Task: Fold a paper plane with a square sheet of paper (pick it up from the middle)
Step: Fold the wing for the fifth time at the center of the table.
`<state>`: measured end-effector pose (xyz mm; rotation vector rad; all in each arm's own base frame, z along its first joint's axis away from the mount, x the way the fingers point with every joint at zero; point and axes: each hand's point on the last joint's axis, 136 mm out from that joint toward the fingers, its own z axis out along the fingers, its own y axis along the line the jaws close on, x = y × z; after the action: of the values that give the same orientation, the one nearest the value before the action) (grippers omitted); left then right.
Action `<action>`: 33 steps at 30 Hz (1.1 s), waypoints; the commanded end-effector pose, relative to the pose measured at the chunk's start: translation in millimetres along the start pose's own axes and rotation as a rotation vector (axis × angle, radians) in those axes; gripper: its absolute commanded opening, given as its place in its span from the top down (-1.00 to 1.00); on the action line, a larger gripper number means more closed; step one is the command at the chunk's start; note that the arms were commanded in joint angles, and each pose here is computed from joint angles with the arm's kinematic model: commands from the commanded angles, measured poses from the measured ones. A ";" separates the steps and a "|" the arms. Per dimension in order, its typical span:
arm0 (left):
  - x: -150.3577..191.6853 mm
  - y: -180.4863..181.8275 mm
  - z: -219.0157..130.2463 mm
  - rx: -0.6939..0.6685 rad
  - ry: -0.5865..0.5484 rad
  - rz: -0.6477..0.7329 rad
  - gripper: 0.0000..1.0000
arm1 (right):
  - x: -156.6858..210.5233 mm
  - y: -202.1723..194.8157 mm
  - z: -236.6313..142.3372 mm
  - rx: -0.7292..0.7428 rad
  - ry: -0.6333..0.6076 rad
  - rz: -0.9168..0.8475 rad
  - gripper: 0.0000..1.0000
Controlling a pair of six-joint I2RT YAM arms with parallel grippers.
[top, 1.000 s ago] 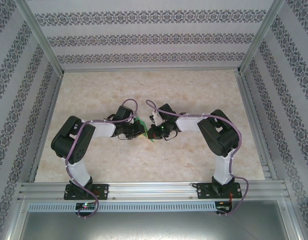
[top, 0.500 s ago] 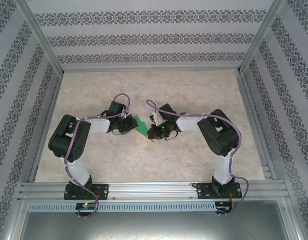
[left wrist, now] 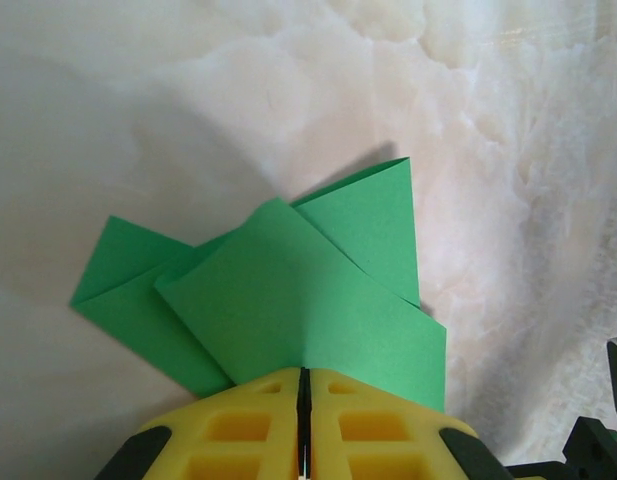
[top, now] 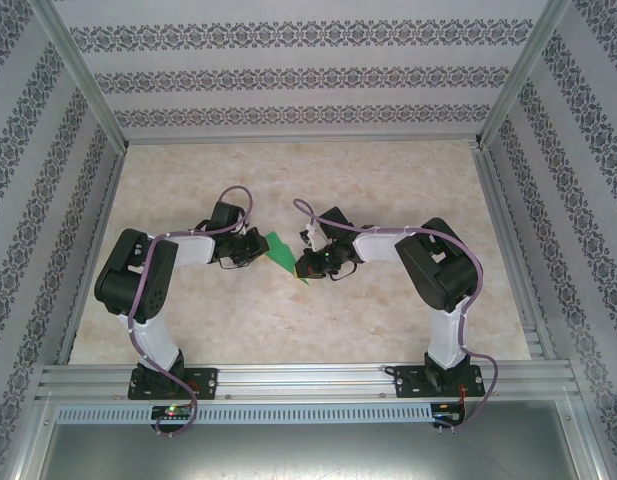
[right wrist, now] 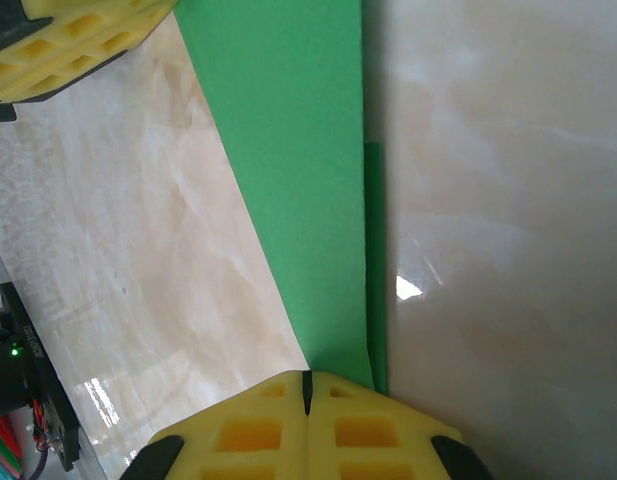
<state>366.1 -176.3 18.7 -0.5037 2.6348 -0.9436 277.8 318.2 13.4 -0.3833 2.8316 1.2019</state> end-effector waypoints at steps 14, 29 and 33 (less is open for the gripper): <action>-34.7 62.3 -35.3 -0.108 -0.126 -0.122 0.76 | 56.1 -87.6 12.2 0.271 0.139 0.197 1.00; 20.3 -61.3 -22.5 0.181 -0.054 0.148 0.77 | 55.2 -81.8 13.9 0.245 0.140 0.198 1.00; 36.9 -71.9 8.6 0.172 0.022 0.175 0.79 | 51.0 -75.6 13.7 0.223 0.130 0.192 1.00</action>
<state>345.0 -228.8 51.6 -0.2644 2.5518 -1.0634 278.8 318.1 13.4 -0.3673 2.8315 1.2399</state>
